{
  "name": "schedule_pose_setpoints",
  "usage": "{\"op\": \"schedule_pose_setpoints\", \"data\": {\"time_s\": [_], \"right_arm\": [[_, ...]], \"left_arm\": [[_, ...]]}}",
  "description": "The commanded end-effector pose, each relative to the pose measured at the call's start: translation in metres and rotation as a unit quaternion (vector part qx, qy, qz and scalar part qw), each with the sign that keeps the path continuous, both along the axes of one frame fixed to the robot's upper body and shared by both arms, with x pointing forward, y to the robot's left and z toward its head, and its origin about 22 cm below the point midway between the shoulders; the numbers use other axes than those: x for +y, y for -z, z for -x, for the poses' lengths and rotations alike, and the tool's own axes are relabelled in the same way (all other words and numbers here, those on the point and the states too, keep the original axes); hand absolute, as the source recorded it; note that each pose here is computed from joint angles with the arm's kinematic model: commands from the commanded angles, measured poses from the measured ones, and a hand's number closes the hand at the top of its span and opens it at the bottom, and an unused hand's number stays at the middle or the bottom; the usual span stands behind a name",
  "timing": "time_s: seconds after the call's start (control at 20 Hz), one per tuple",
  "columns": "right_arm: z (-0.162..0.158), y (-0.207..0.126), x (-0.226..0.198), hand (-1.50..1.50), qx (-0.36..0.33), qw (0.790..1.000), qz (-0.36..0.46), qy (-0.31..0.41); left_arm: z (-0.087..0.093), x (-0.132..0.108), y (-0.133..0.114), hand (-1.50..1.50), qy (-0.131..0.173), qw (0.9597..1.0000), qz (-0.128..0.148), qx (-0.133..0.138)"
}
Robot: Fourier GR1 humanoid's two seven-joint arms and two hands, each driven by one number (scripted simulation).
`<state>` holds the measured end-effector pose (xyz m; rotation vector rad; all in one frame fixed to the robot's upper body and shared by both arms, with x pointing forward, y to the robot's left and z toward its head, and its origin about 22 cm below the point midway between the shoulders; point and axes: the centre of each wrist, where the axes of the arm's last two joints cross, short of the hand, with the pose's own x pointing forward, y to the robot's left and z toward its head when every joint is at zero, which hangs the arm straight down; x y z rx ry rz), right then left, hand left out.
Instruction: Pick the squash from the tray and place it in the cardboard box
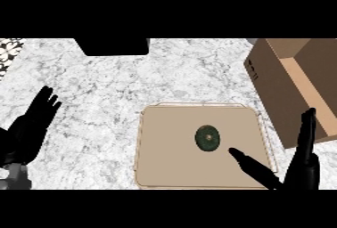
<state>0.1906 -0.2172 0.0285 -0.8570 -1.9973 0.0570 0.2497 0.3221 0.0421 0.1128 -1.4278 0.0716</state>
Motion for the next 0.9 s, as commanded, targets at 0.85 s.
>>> {"op": "schedule_pose_setpoints", "data": {"time_s": [0.85], "right_arm": [[0.022, -0.023, 0.034, -1.50, 0.467, 0.858, 0.188, 0.104]], "left_arm": [[-0.006, -0.010, -0.018, 0.00, 0.040, 0.9991, 0.010, -0.009]]}}
